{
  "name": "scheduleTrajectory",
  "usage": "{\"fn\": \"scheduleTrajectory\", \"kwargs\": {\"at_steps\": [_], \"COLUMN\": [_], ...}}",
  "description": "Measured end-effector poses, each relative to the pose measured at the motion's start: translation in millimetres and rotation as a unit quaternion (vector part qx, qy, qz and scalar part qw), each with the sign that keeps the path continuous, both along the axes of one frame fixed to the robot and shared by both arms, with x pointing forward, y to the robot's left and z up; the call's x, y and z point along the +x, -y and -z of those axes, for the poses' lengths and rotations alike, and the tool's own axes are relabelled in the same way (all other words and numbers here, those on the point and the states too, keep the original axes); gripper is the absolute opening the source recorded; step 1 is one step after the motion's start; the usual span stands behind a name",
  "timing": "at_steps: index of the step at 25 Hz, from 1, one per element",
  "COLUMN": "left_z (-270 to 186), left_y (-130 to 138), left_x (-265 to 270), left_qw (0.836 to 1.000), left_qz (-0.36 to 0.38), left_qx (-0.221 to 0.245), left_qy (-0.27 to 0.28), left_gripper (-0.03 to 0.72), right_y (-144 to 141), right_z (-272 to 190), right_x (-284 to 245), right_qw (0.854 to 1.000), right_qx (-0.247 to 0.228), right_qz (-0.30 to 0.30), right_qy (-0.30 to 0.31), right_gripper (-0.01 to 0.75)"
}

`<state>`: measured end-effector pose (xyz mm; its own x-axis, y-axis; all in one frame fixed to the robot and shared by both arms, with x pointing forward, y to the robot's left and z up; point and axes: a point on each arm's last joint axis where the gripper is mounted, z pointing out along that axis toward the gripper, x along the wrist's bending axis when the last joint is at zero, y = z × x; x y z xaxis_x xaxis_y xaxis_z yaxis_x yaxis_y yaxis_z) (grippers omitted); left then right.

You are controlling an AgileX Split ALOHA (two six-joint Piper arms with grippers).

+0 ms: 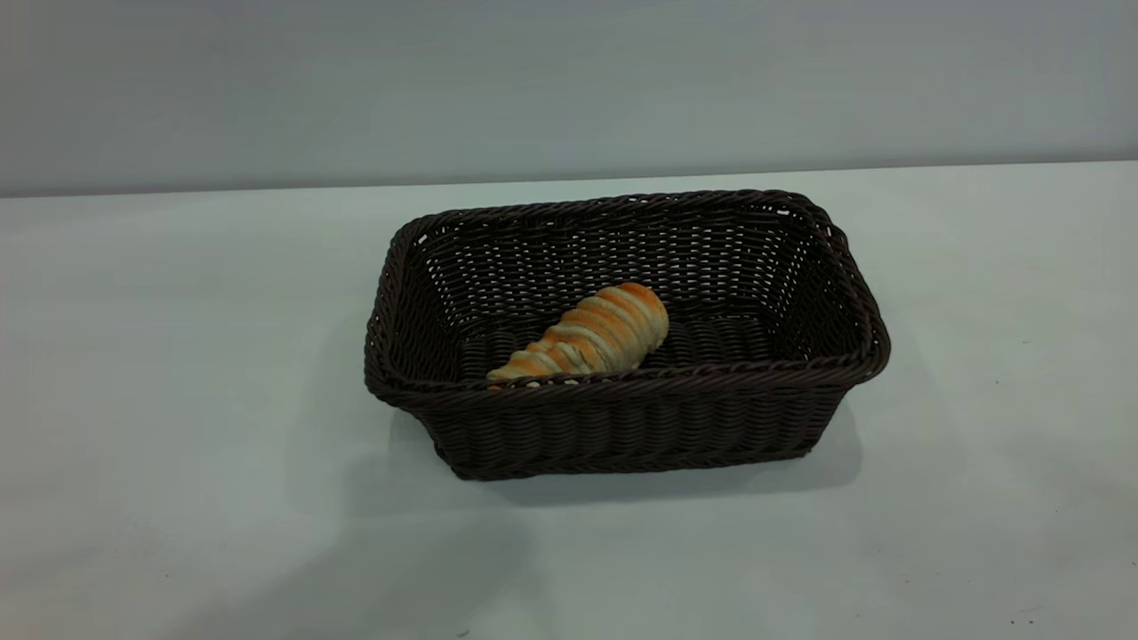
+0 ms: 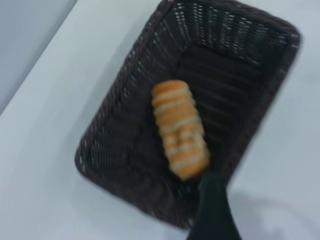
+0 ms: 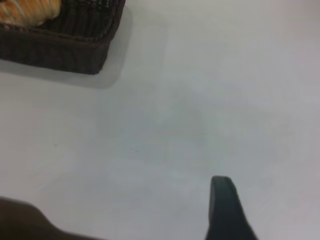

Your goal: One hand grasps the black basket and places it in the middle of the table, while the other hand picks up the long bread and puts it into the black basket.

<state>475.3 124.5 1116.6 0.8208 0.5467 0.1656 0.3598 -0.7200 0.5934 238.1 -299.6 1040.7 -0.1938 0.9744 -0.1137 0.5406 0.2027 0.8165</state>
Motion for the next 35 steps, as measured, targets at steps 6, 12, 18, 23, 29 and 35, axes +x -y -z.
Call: {"fn": "scheduleTrajectory", "kwargs": {"at_steps": [6, 12, 18, 23, 29, 35], "left_z": [-40.1, -41.6, 13.4, 68.3, 92.3, 87.2], "left_y": [-51.8, -82.2, -104.6, -126.0, -143.9, -153.4], "left_x": [-60.5, -90.6, -122.5, -156.7, -182.6, -196.0], "left_qw": [0.997, 0.988, 0.978, 0.965, 0.968, 0.976], "left_qz": [-0.051, -0.127, -0.145, -0.166, -0.193, -0.194], "left_qx": [0.044, 0.061, 0.096, 0.113, 0.069, 0.016], "left_qy": [-0.038, -0.061, -0.115, -0.169, -0.147, -0.101], "left_gripper": [0.579, 0.579, 0.579, 0.579, 0.579, 0.579], "right_y": [-0.9, -1.4, -1.7, -1.9, -2.8, -3.3], "right_z": [0.3, 0.3, 0.3, 0.3, 0.2, 1.0], "right_x": [0.0, -0.2, -0.3, -0.3, -0.4, -0.2], "right_qw": [1.0, 1.0, 1.0, 1.0, 1.0, 1.0], "right_qx": [0.004, 0.006, 0.008, 0.009, 0.014, 0.016], "right_qz": [-0.004, -0.005, -0.006, -0.007, -0.01, -0.011], "right_qy": [-0.001, -0.001, -0.001, -0.001, -0.002, -0.004], "right_gripper": [0.459, 0.459, 0.459, 0.459, 0.459, 0.459]}}
